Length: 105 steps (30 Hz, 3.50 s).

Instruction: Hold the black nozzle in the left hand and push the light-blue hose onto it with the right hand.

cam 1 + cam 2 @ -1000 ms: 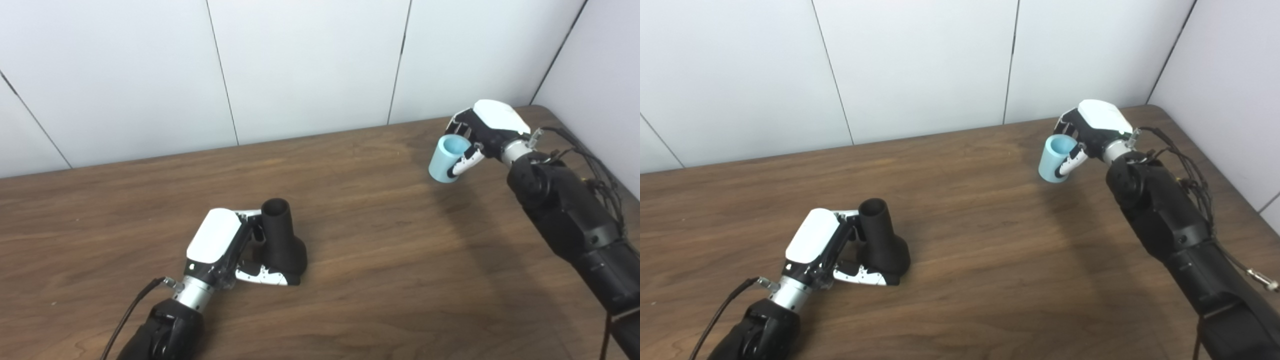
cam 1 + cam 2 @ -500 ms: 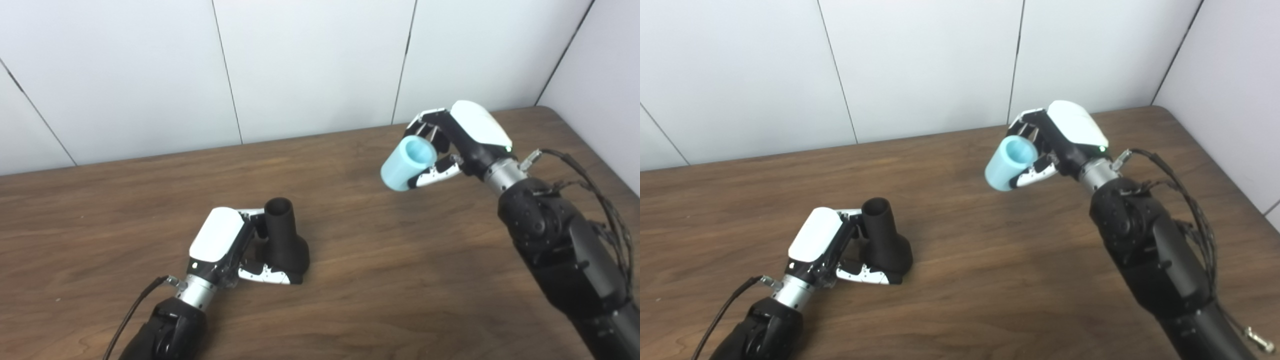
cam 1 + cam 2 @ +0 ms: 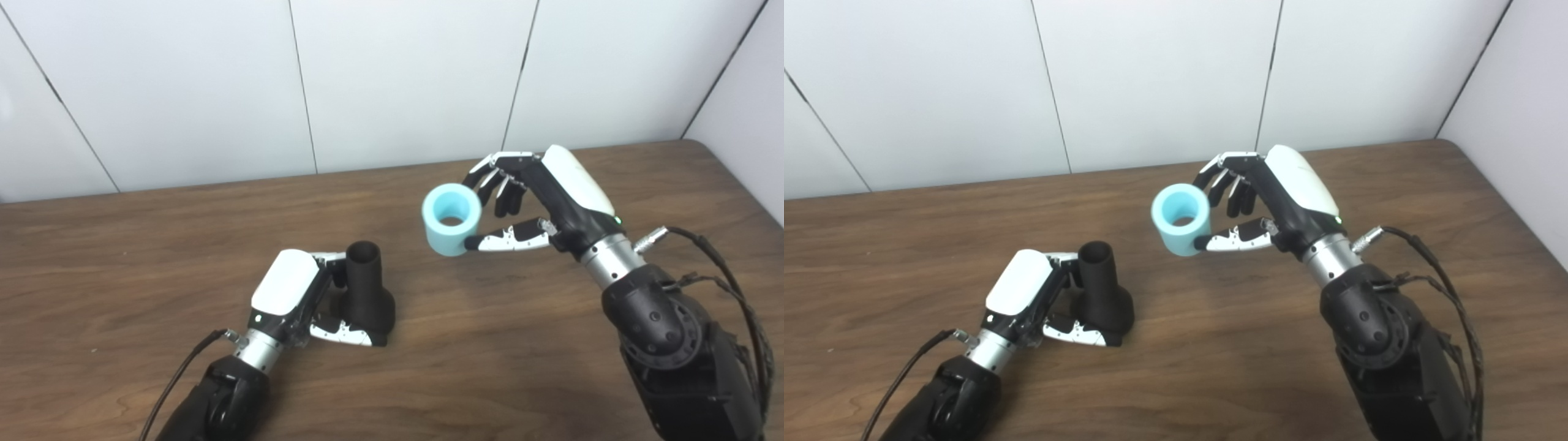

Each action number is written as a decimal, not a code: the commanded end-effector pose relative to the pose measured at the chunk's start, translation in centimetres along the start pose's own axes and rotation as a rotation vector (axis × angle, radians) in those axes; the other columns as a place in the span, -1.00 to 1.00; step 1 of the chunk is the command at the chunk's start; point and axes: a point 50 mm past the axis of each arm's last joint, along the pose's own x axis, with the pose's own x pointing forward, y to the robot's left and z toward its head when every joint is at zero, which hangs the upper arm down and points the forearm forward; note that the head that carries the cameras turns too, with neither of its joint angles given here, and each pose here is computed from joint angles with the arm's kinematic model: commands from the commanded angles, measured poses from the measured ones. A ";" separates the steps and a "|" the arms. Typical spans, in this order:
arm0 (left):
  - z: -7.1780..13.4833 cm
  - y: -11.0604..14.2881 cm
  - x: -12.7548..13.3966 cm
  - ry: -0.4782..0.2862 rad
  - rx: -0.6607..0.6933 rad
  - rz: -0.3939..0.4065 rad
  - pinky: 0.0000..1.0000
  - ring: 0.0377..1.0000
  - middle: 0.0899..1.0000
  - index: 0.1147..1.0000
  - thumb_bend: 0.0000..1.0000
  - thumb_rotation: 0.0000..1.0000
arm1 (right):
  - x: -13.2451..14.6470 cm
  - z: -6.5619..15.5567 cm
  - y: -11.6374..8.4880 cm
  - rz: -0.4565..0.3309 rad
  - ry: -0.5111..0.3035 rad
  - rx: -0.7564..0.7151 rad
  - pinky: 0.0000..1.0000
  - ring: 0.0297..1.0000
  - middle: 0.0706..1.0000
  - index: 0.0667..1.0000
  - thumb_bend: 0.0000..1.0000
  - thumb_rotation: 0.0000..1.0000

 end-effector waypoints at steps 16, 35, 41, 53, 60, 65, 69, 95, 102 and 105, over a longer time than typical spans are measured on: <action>0.8 -8.8 -7.4 0.168 -0.048 -0.287 -0.28 -0.12 -0.18 -0.15 -0.05 -1.00 | 1.4 3.6 -0.9 -0.080 -0.161 0.005 -0.54 -0.36 -0.13 0.08 0.01 -1.00; 0.8 -8.8 -7.4 0.169 -0.046 -0.283 -0.29 -0.11 -0.18 -0.13 -0.05 -1.00 | 1.4 3.3 -1.3 -0.072 -0.150 0.007 -0.53 -0.36 -0.12 0.08 0.01 -1.00; 0.8 -8.7 -7.4 0.169 -0.049 -0.279 -0.32 -0.14 -0.20 -0.12 -0.05 -1.00 | 1.4 3.2 -1.3 -0.073 -0.156 0.000 -0.52 -0.35 -0.12 0.08 0.01 -1.00; 0.9 -8.6 -7.4 0.169 -0.050 -0.280 -0.23 -0.04 -0.05 -0.21 -0.05 -1.00 | 1.5 3.3 -1.1 -0.061 -0.180 -0.033 -0.52 -0.35 -0.12 0.08 0.01 -1.00; 0.9 -8.6 -7.5 0.171 -0.050 -0.281 -0.32 -0.15 -0.22 -0.11 -0.05 -1.00 | 1.5 3.3 -1.1 -0.021 -0.309 -0.197 -0.40 -0.32 -0.08 0.06 0.01 -1.00; 0.8 -8.6 -7.5 0.168 -0.049 -0.279 -0.29 -0.10 -0.14 -0.15 -0.05 -1.00 | 1.6 3.4 -1.3 -0.015 -0.351 -0.250 -0.35 -0.30 -0.06 0.03 0.02 -1.00; 0.8 -8.5 -7.6 0.171 -0.053 -0.283 -0.26 -0.07 -0.10 -0.17 -0.05 -1.00 | 1.7 3.5 -1.5 -0.012 -0.373 -0.292 -0.35 -0.30 -0.07 0.04 0.02 -1.00; 0.7 -8.7 -7.2 0.172 -0.063 -0.264 -0.31 -0.15 -0.22 -0.13 -0.05 -1.00 | 5.6 2.8 -0.6 0.272 -0.228 -0.499 0.20 0.37 0.39 0.39 0.70 -0.83; 0.8 -8.8 -6.9 0.168 -0.063 -0.260 -0.27 -0.09 -0.15 -0.15 -0.04 -1.00 | 7.3 2.5 -0.8 0.355 -0.170 -0.572 0.61 0.86 0.82 0.67 0.95 -0.70; 0.8 -8.8 -6.8 0.166 -0.066 -0.256 -0.25 -0.06 -0.14 -0.16 -0.04 -1.00 | 7.9 2.5 -0.7 0.351 -0.166 -0.589 0.70 0.92 0.87 0.69 0.98 -0.67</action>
